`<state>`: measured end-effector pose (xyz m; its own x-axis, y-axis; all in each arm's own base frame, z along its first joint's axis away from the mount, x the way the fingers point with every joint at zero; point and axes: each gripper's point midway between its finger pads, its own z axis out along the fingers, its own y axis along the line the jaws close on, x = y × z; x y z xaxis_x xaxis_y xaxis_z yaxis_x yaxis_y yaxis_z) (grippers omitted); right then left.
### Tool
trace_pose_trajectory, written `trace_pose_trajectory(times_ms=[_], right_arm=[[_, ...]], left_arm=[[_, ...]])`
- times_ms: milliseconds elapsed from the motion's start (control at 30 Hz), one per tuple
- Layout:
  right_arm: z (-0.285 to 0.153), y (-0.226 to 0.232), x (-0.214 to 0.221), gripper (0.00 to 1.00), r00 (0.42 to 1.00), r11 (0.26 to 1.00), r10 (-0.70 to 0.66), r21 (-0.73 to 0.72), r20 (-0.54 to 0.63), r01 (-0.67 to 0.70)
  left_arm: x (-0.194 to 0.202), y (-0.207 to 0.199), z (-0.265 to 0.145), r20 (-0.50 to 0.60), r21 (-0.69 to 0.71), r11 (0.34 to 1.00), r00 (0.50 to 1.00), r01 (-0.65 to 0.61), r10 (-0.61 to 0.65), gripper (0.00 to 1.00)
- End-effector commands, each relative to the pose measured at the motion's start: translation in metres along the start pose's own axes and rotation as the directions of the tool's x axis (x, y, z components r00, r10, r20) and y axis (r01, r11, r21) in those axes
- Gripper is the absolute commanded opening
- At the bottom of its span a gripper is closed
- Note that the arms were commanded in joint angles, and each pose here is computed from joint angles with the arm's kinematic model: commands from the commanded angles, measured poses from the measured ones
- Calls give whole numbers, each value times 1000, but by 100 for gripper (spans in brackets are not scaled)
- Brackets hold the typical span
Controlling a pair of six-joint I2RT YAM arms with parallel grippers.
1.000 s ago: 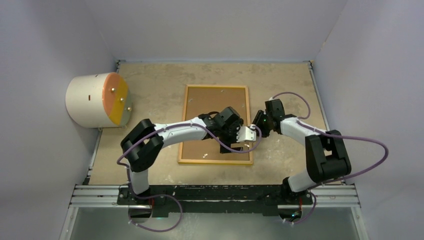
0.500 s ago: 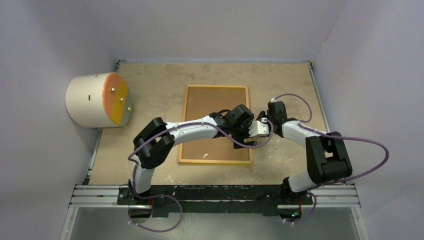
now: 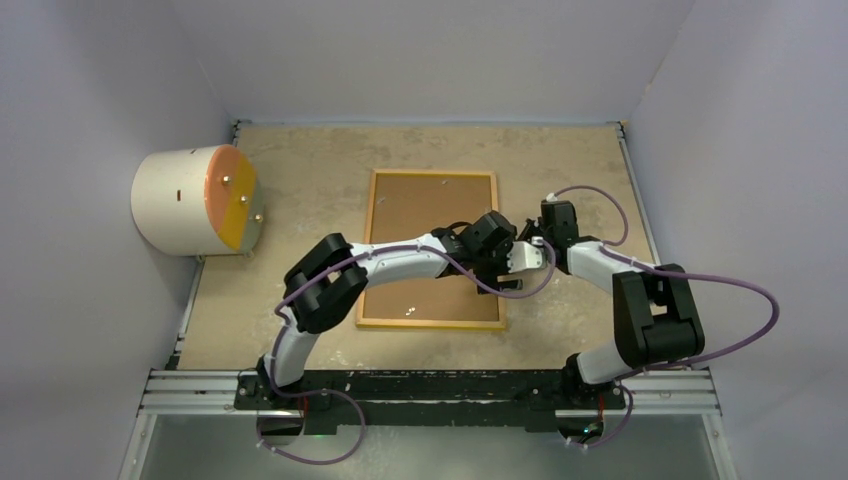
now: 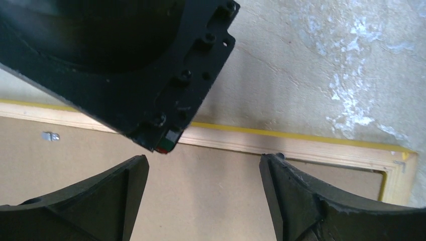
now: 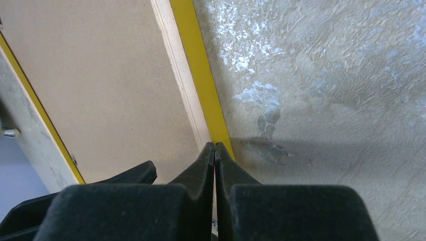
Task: Put the photo into the frame
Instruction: Install the photo frame at the center of the board.
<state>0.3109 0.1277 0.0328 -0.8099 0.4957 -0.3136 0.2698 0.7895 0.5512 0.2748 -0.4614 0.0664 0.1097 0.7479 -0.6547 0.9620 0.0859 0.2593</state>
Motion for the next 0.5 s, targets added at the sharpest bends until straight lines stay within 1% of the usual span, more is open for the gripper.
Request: trace_pose_trajectory(times_ms=[0,167,467], right_arm=[[0,-10,9,0,1000,999,-14,31,-18,14],[4,-19,16,0,999,998,-11,54,-43,14],[12,-31,26,0,996,996,1,89,-84,7]], left_arm=[[-20,19,3,51,-92,992,995,-84,89,86],[-18,18,7,51,-92,991,993,-98,103,85],[-4,7,13,28,-53,985,986,-163,165,85]])
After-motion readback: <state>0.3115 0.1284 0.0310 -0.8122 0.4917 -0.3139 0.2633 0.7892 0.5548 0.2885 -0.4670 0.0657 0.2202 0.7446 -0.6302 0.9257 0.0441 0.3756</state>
